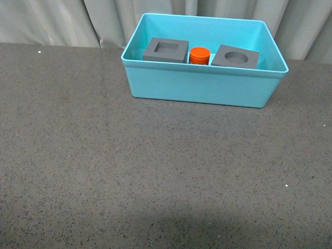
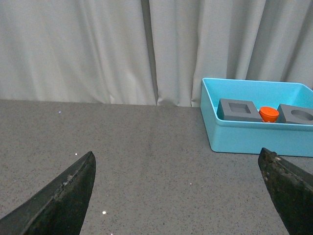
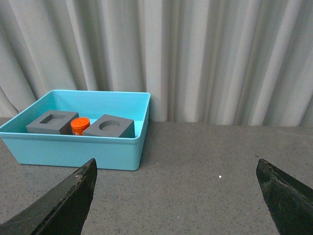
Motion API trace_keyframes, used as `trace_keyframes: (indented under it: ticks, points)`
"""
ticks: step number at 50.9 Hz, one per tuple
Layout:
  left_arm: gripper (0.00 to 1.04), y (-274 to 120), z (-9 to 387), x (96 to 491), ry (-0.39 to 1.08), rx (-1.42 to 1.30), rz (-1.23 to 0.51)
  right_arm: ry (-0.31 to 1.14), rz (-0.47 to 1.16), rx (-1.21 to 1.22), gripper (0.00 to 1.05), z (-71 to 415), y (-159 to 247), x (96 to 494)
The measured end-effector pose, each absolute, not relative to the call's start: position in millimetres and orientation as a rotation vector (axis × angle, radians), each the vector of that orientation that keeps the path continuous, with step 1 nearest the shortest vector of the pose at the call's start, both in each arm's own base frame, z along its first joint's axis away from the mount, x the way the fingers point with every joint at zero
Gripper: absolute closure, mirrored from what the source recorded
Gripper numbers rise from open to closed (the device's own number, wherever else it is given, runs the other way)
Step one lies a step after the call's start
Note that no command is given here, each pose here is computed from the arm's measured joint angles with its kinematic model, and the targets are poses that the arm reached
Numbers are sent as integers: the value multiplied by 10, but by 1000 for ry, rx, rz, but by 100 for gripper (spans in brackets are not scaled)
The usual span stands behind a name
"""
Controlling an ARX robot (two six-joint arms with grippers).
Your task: Place gray and orange parts in blue box
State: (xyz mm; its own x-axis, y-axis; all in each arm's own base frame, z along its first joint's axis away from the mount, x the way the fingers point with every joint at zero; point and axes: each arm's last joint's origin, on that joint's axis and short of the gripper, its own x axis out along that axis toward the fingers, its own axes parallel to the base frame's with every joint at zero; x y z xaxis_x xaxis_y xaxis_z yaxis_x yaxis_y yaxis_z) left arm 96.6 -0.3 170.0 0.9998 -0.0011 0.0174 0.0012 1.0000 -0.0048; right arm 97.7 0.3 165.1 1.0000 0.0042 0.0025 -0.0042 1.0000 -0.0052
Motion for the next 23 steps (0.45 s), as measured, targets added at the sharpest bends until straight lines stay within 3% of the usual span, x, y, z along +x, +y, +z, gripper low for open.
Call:
trace_keyframes:
  ticks: [23]
  points:
    - [7,-3,1700,966,-17,-5,-1,-2,4,-5,10,1651,3,977]
